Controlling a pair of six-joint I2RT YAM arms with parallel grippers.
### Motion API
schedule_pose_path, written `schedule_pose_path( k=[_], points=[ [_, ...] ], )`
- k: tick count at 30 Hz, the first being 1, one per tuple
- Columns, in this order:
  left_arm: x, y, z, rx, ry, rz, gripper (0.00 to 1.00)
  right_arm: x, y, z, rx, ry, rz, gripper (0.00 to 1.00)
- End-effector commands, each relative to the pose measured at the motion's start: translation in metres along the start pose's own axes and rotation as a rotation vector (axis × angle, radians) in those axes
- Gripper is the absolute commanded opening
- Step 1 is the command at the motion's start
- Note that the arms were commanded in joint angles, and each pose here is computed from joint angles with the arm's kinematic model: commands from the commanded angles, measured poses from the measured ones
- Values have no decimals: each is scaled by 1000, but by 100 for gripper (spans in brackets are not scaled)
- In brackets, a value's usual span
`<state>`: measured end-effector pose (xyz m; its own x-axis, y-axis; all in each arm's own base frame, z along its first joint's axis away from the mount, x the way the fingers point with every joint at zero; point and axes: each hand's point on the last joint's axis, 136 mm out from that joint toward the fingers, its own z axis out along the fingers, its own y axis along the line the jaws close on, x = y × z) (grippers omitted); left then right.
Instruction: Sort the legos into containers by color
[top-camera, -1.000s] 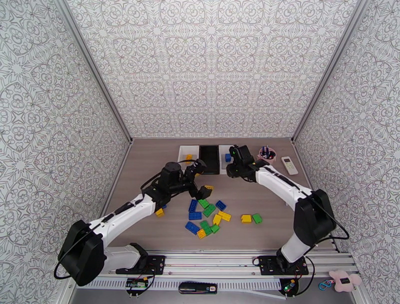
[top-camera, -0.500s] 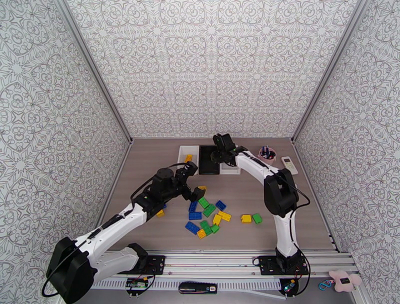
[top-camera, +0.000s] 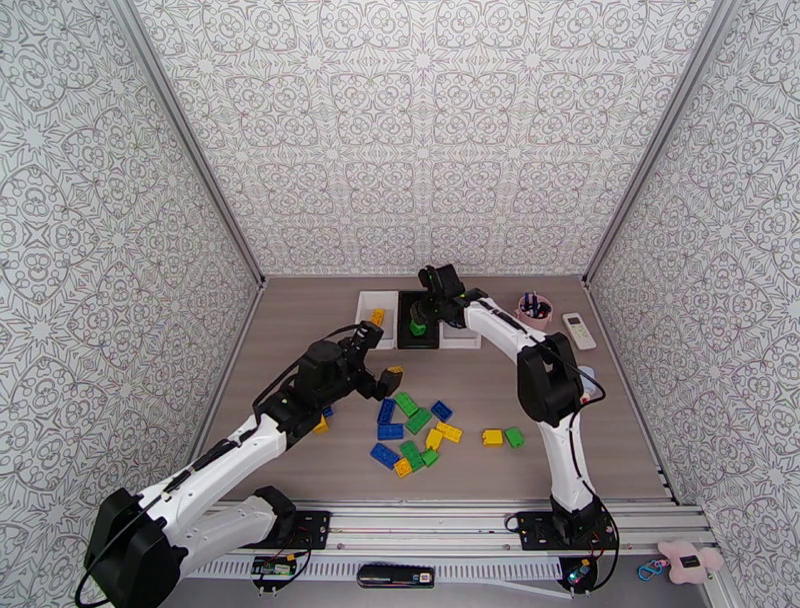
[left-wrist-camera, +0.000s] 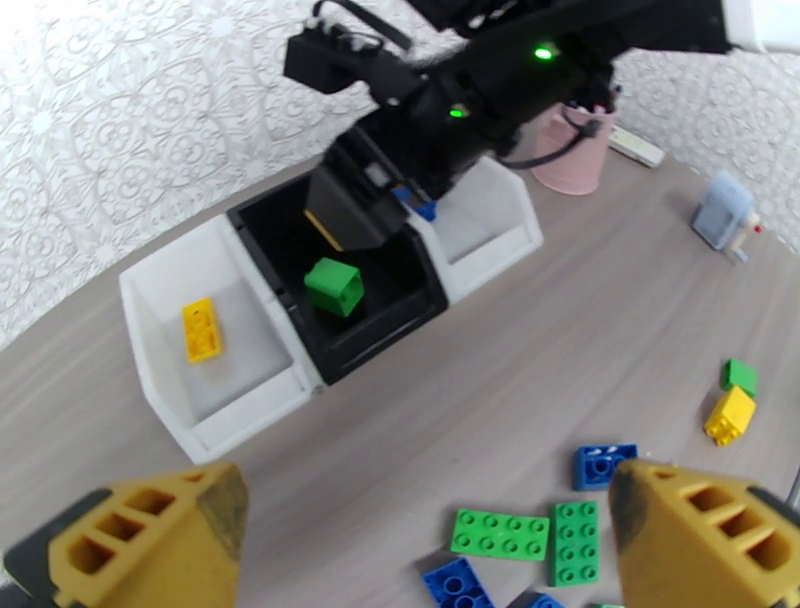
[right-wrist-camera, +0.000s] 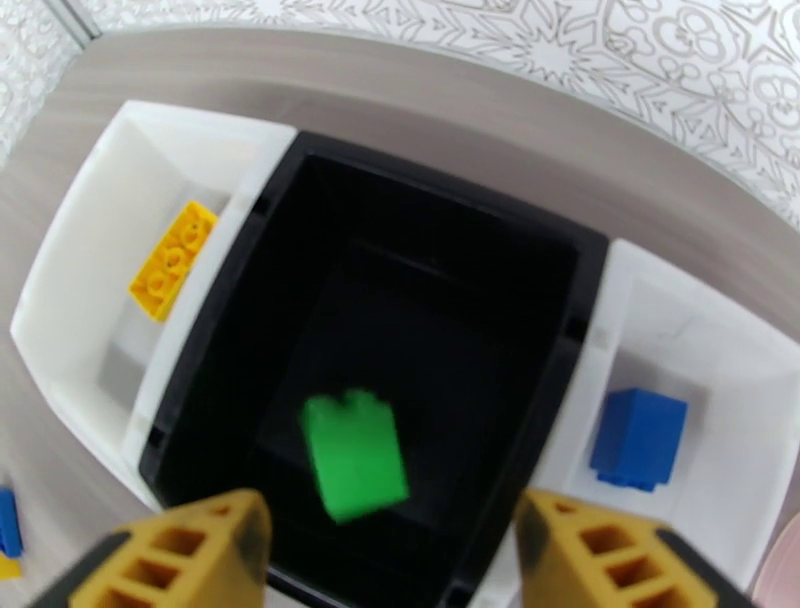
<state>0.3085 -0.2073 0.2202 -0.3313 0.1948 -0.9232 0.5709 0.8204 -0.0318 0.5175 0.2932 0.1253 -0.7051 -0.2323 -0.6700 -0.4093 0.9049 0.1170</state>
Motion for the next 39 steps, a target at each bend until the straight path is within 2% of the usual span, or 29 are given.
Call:
schedule_pose_path(
  k=[1,4,8,13,17,20,24,31,39],
  points=[
    [10,32,-5,-172,34,-119,100,-24,16,-42,-44,-83,-19,79],
    [18,51,-10,-275,69,-233,100,-21,23,-58,-46,-91,-59,87],
    [30,73,-17,-367,127,-393,100,-10,35,-76,-41,-102,-120,93],
    [51,97,-26,-477,266,-521,100,7,55,-98,-84,-126,-182,100],
    [69,114,-29,-582,373,-593,100,25,74,-113,-130,-129,-253,100],
    [81,122,-28,-607,419,-658,100,36,85,-121,-174,-130,-265,100],
    [102,131,-28,-644,499,-694,99,44,91,-125,-188,-132,-252,100],
    [154,137,-28,-676,706,-734,96,52,90,-120,-185,-125,-208,100],
    [186,136,-23,-683,795,-756,80,60,87,-113,-178,-115,-177,100]
  ],
)
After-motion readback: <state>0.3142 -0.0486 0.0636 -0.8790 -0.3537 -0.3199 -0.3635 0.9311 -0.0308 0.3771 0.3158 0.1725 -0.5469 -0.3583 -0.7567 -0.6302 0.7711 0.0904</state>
